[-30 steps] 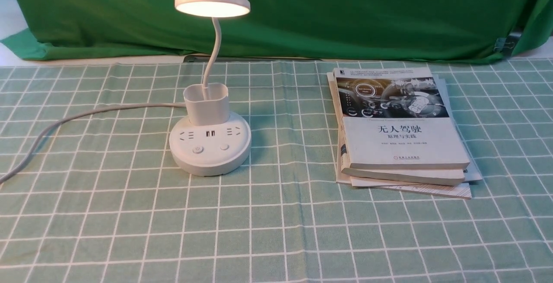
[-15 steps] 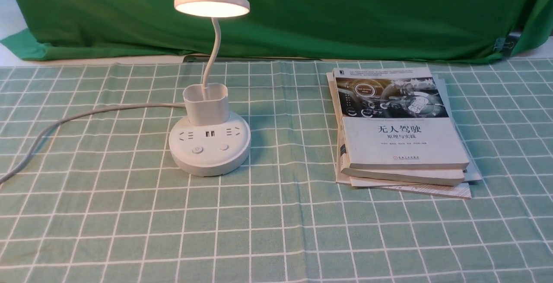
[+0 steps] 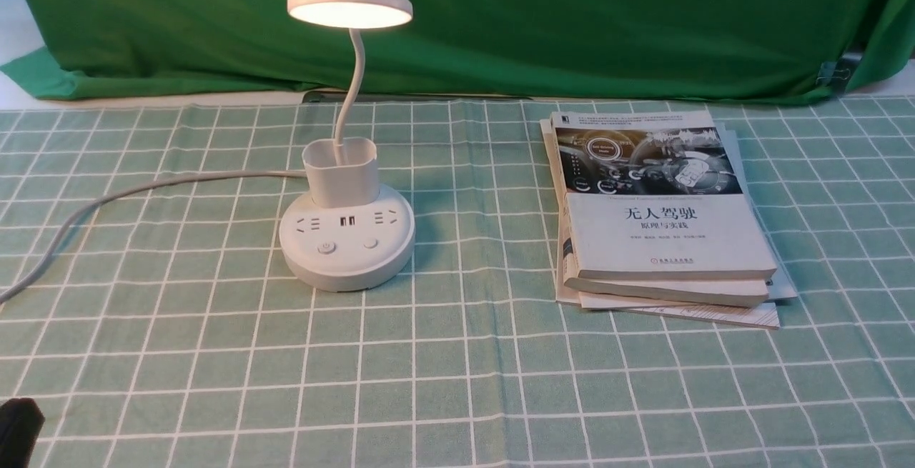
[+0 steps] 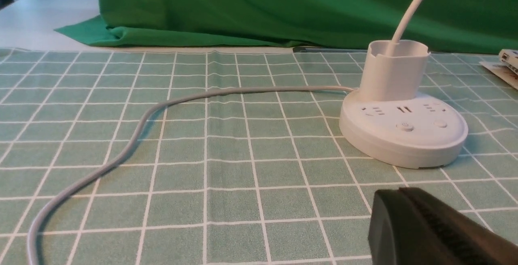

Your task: Turn on the table lamp.

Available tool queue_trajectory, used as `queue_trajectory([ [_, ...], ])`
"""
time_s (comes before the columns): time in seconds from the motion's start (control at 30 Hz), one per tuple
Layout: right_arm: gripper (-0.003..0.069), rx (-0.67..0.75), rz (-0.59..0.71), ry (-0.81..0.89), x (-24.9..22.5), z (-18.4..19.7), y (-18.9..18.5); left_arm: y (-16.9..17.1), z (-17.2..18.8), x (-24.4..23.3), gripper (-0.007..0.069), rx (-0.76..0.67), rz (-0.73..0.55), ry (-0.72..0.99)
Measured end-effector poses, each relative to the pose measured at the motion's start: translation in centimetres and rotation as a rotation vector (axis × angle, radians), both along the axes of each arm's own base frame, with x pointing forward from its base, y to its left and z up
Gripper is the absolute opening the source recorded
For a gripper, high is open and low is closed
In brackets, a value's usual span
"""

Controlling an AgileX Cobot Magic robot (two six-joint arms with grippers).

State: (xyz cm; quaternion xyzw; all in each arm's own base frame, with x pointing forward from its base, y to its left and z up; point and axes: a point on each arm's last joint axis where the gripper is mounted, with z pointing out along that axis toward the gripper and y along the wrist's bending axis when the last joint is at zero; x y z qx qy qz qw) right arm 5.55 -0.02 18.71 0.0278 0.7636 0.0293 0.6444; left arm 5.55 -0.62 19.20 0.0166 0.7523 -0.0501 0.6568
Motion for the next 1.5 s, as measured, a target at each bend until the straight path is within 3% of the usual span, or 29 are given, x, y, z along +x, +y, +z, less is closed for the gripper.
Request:
queue_trajectory([
  [1.5,0.0239,0.0,0.0,-0.001,0.0,0.01,0.0,0.0,-0.05,-0.02,0.0002,-0.002,-0.003,0.006],
])
